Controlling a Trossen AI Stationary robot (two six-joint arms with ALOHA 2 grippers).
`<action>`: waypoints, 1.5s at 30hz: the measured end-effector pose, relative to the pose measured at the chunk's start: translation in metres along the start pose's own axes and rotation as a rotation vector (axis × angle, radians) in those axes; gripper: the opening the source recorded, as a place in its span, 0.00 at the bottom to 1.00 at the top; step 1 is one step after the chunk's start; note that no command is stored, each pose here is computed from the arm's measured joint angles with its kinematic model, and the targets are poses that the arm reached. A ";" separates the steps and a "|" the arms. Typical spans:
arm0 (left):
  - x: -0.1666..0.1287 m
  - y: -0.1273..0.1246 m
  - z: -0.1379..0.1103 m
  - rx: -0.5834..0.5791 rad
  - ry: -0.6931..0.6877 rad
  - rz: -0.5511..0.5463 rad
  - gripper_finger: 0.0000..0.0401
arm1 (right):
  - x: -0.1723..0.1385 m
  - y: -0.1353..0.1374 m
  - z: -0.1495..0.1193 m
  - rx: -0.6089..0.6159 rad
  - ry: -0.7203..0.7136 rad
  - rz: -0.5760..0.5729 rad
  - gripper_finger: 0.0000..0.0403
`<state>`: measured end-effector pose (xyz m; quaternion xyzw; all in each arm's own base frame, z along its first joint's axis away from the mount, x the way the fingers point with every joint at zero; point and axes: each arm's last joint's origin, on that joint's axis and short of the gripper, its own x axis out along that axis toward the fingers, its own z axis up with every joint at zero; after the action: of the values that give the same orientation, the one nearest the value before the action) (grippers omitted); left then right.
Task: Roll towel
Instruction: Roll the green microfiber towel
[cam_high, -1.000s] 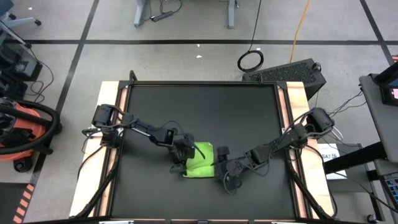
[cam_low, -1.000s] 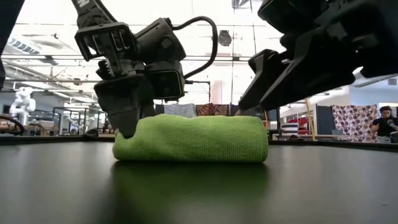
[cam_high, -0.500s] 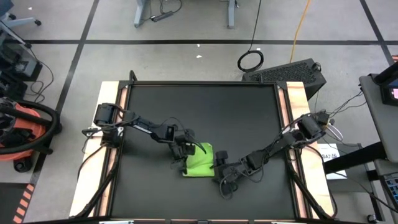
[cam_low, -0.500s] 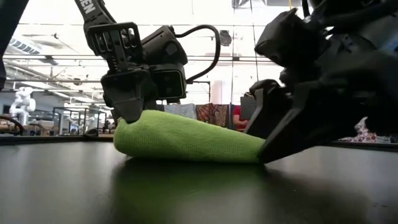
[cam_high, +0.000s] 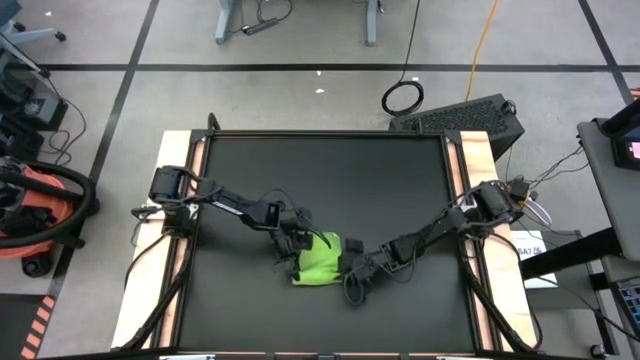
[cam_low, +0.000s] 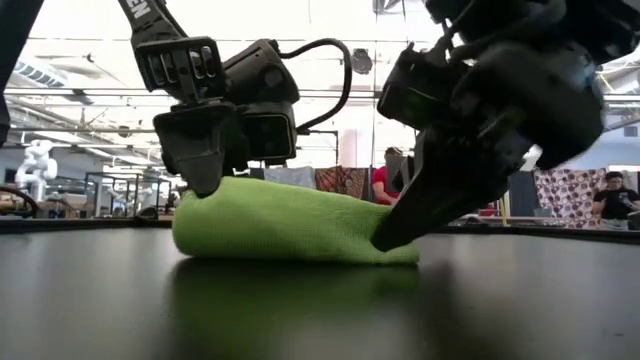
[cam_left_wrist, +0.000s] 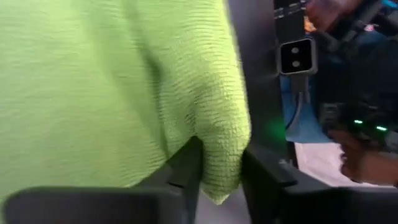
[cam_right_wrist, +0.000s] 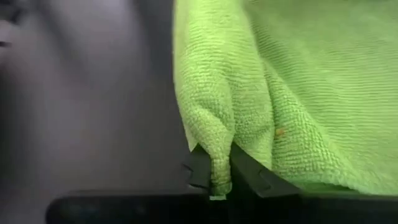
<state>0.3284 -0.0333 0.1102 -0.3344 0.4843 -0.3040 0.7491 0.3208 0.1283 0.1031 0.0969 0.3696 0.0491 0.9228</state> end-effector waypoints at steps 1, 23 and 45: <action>-0.001 -0.001 0.000 -0.001 -0.006 0.014 0.28 | 0.000 -0.001 0.001 0.025 0.013 0.039 0.03; 0.024 -0.114 -0.046 0.625 -0.097 0.791 0.49 | 0.002 -0.049 0.019 0.485 0.189 0.343 0.02; 0.090 -0.104 -0.084 0.722 -0.145 1.091 0.49 | 0.001 -0.069 0.025 0.635 0.197 0.337 0.02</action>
<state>0.2676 -0.1817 0.1199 0.2118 0.4004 -0.0008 0.8915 0.3399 0.0575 0.1052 0.4328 0.4323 0.0924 0.7857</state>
